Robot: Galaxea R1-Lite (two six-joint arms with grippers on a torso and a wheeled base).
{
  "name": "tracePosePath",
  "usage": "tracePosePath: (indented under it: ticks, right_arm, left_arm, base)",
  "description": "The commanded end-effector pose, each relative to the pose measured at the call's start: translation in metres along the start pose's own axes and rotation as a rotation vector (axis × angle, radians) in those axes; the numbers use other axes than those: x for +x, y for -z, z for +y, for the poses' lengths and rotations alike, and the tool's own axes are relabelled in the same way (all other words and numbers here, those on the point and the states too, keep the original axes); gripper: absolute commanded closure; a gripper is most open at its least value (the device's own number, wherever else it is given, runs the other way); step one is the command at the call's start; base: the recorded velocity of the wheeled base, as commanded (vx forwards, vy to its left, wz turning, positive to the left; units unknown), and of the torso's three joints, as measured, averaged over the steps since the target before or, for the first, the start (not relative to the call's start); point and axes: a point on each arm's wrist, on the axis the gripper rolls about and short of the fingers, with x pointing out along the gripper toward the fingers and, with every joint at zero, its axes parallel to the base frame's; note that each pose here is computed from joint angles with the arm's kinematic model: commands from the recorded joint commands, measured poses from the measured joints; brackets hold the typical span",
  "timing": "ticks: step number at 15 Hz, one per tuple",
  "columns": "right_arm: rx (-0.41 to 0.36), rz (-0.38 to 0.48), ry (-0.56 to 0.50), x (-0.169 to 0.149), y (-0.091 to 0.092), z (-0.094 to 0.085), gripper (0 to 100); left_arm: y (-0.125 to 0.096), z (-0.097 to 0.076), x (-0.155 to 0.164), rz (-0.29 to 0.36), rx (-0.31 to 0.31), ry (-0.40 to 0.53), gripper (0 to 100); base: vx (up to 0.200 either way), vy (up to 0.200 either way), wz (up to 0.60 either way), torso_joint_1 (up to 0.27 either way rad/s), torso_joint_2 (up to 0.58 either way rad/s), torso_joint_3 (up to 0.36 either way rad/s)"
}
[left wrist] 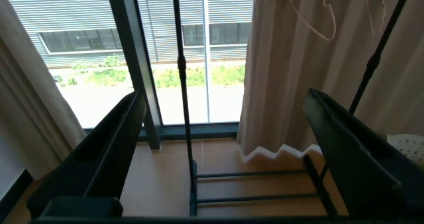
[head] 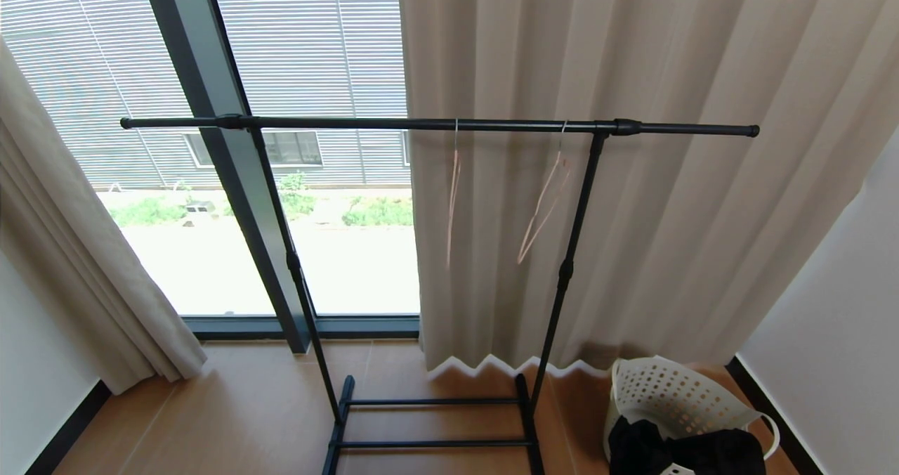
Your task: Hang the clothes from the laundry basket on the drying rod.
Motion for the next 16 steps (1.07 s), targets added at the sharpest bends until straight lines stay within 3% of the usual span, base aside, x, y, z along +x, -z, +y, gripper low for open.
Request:
tracePosePath:
  ticks: [1,16]
  right_arm:
    - [-0.001,0.001,-0.002,0.0001,0.0000,0.0000,0]
    - [0.013,-0.001,0.014,0.0001,-0.0002,-0.0003,0]
  left_arm:
    - [0.0000,0.0000,0.0001,0.001,-0.002,0.000,0]
    - [0.0000,0.0000,0.0001,0.001,-0.002,0.000,0]
  base:
    - [0.000,0.000,0.00,0.000,0.00,0.000]
    - [0.000,0.000,0.00,0.000,0.00,0.000]
